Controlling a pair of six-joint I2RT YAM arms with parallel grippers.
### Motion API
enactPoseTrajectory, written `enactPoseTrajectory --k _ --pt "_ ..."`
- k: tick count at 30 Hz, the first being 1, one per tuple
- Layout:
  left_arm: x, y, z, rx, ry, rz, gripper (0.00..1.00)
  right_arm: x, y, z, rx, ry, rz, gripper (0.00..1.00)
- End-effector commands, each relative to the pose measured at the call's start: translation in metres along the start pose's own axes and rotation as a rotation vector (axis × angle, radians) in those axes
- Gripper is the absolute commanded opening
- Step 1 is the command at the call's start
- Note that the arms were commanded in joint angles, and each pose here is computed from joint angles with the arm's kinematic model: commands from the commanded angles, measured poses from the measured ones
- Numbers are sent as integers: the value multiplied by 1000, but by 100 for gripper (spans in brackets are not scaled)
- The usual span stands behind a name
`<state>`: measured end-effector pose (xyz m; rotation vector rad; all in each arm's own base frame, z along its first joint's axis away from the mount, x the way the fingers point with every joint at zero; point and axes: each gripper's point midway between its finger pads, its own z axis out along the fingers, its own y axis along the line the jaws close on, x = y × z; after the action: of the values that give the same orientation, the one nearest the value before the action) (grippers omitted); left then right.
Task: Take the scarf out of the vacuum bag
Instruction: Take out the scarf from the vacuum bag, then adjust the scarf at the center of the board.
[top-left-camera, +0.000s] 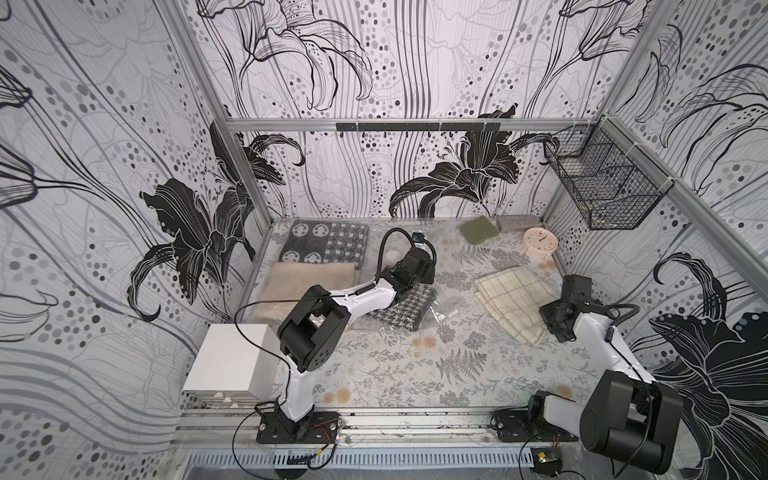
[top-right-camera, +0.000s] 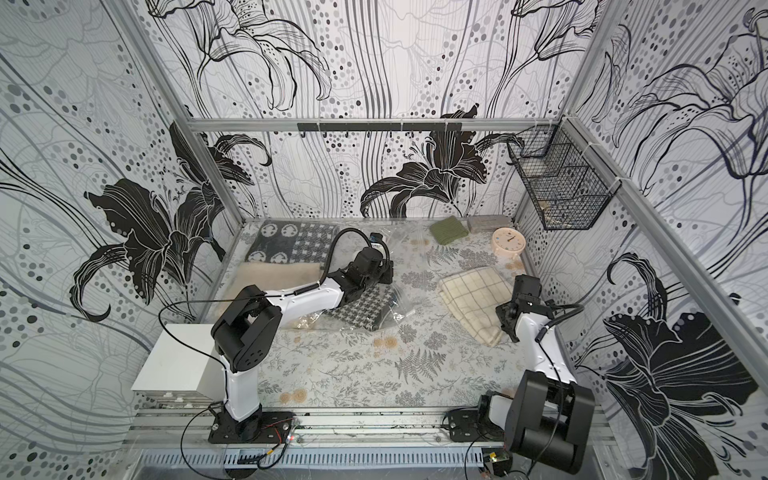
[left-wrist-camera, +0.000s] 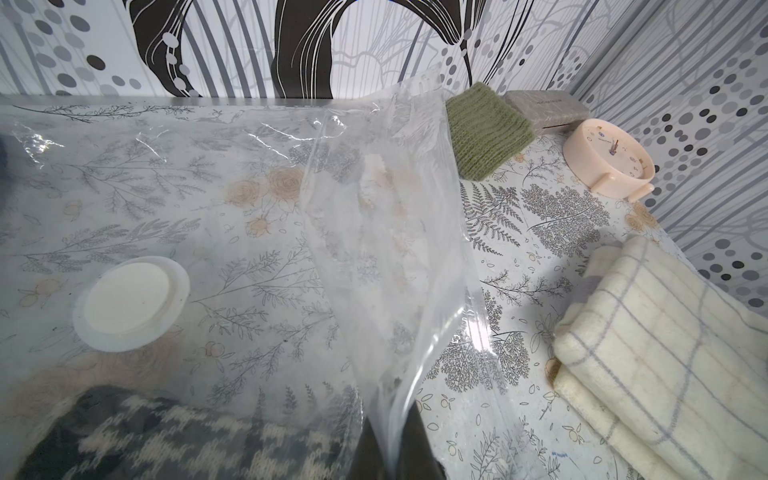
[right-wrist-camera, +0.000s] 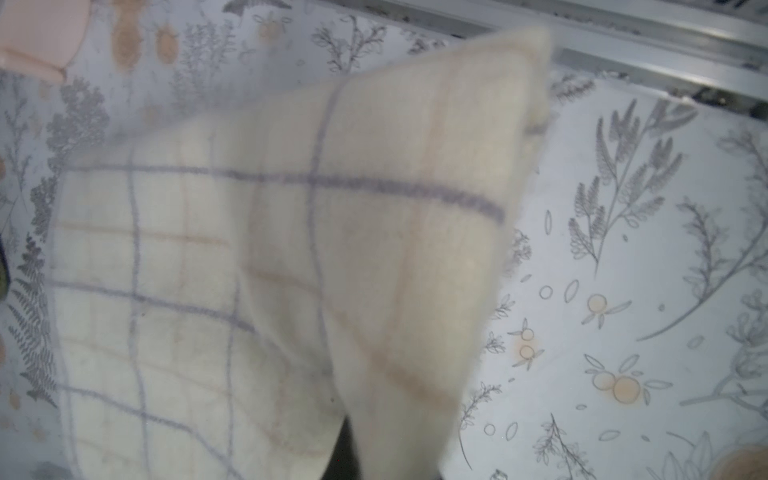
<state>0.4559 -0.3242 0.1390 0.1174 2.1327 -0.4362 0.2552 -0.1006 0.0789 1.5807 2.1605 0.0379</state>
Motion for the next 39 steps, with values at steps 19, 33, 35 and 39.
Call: enactPoseTrajectory --k 19,33,35,39 --pt "-28 7 -11 -18 -74 -46 0 46 -3 -23 -106 205 -246 75" --pt "-32 5 -16 -3 -83 -56 0 66 -17 -88 -79 234 -406 92" --pt "-32 5 -16 -3 -83 -57 0 68 1 -97 -112 205 -490 92" --pt "-33 5 -16 -1 -88 -61 0 81 42 -101 -186 214 -643 90"
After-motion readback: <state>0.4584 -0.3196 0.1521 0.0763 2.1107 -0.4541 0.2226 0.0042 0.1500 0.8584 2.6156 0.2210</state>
